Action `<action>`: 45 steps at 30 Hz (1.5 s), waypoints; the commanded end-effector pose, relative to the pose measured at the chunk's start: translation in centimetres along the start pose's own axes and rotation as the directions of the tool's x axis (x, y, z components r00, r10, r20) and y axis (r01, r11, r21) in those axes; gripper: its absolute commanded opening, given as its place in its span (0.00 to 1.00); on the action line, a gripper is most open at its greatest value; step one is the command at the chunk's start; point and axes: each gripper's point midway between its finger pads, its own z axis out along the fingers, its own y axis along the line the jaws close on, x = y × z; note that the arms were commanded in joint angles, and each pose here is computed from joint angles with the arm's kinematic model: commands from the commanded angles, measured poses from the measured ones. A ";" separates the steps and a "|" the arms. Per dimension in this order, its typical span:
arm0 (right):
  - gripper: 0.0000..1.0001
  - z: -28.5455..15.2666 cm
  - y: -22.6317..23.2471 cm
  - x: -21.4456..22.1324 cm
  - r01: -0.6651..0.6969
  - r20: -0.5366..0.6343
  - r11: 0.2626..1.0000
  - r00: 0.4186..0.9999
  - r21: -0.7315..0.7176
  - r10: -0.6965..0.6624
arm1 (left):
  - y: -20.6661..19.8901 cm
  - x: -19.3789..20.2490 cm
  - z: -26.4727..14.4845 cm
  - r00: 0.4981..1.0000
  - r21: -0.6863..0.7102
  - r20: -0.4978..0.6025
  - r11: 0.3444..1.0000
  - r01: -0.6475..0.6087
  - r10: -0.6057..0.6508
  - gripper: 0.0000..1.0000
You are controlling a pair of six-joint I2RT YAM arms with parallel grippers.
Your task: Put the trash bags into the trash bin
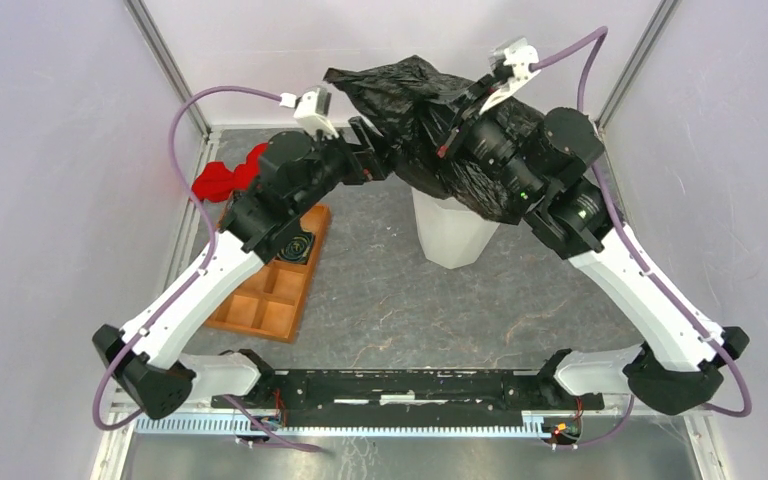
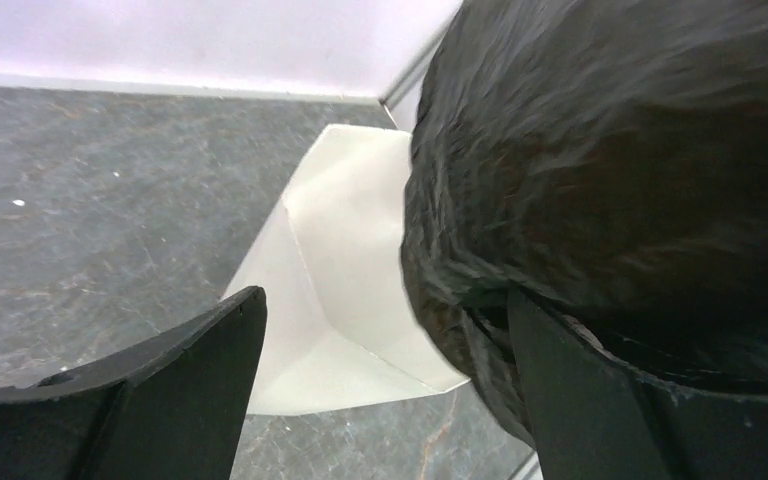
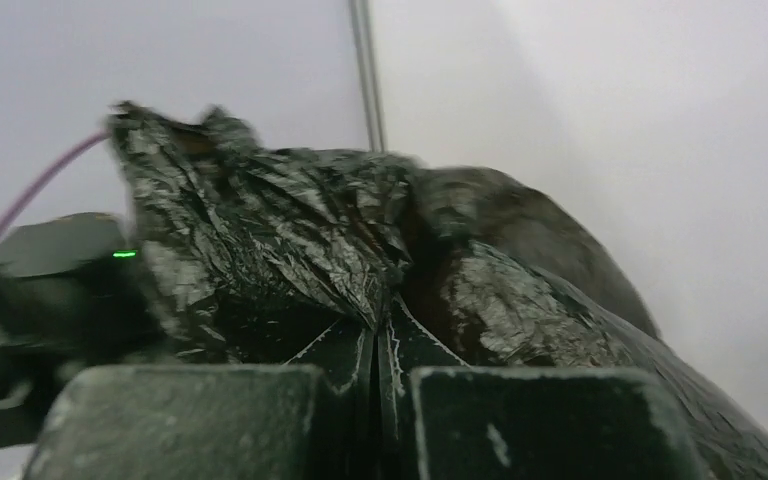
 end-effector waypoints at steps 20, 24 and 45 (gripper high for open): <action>0.01 0.8 -3.8 0.4 -0.720 -0.009 0.634 0.663 -0.283 0.749 | -4.5 -2.1 2.4 0.993 0.232 0.086 0.967 -0.102 0.084 0.91; 0.01 0.3 -3.4 0.5 -0.753 -0.020 0.582 0.616 -0.307 0.787 | -5.5 0.0 5.5 0.995 0.263 0.051 0.960 -0.095 0.084 0.75; 0.01 -1.2 -8.7 7.0 -0.511 -0.093 0.860 0.856 -0.005 0.508 | 1.6 2.6 0.4 0.978 -0.055 -0.083 0.979 -0.198 0.193 0.98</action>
